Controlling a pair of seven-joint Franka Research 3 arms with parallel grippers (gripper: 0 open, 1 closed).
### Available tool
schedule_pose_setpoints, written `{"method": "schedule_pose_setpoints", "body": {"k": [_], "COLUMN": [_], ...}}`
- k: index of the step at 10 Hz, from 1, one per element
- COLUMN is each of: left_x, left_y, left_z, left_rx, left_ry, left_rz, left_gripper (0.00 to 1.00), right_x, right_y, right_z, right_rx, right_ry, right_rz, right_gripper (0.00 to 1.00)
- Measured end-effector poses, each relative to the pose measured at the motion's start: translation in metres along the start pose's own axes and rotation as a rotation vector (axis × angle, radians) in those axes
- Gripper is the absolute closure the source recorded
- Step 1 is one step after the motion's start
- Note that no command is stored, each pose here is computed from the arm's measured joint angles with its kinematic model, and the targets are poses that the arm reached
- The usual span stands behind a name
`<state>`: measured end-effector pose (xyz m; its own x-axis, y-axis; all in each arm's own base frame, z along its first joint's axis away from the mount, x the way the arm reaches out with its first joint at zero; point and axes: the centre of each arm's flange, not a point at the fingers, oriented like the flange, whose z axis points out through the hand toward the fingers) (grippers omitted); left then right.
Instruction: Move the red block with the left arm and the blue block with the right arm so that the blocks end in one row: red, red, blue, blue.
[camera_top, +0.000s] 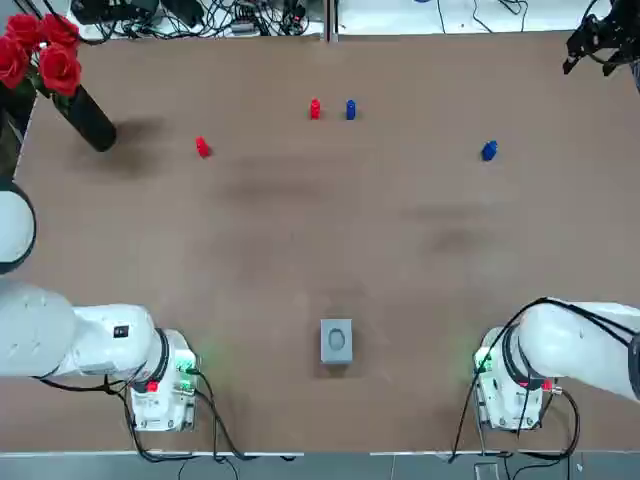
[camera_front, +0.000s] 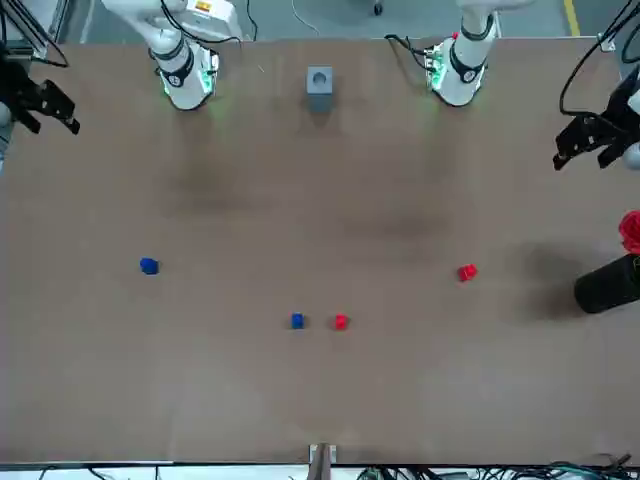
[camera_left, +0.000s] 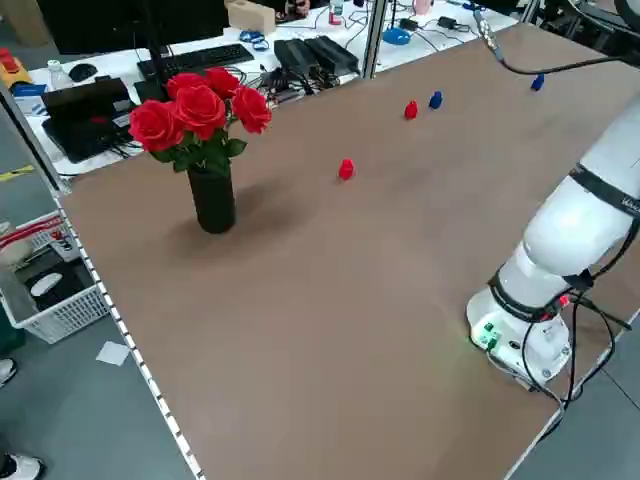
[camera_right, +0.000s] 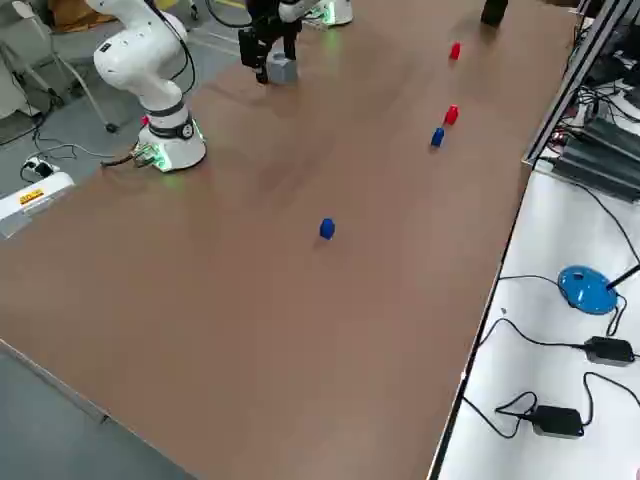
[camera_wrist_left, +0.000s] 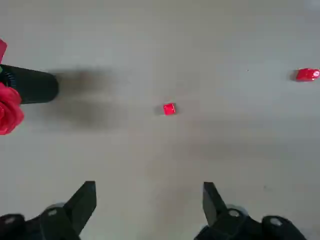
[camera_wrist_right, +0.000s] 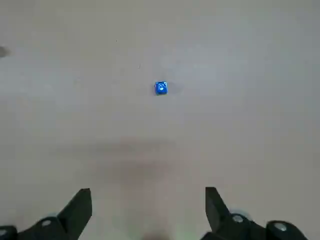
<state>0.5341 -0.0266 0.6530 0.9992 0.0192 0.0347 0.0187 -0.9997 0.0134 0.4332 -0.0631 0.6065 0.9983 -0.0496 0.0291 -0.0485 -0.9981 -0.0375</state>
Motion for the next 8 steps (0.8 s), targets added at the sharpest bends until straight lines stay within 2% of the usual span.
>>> {"method": "schedule_pose_setpoints", "body": {"k": [3,5,8], "left_x": [0.000,0.002,0.014], "left_y": [-0.001,-0.002,-0.002], "left_z": [0.000,-0.003,0.015], "left_rx": [0.000,0.000,-0.002], "left_ry": [-0.001,0.009,-0.018], "left_rz": [-0.004,-0.007,-0.007], "left_gripper": [0.05,0.03,0.03], "right_x": [0.008,0.027,0.072], "right_y": [-0.003,-0.003,0.000], "right_z": [0.005,0.023,0.090], "right_rx": [-0.005,-0.011,-0.024], "right_ry": [0.014,0.026,0.021], "right_rz": [-0.005,-0.005,-0.003], "right_gripper": [0.00,0.00,0.00]}}
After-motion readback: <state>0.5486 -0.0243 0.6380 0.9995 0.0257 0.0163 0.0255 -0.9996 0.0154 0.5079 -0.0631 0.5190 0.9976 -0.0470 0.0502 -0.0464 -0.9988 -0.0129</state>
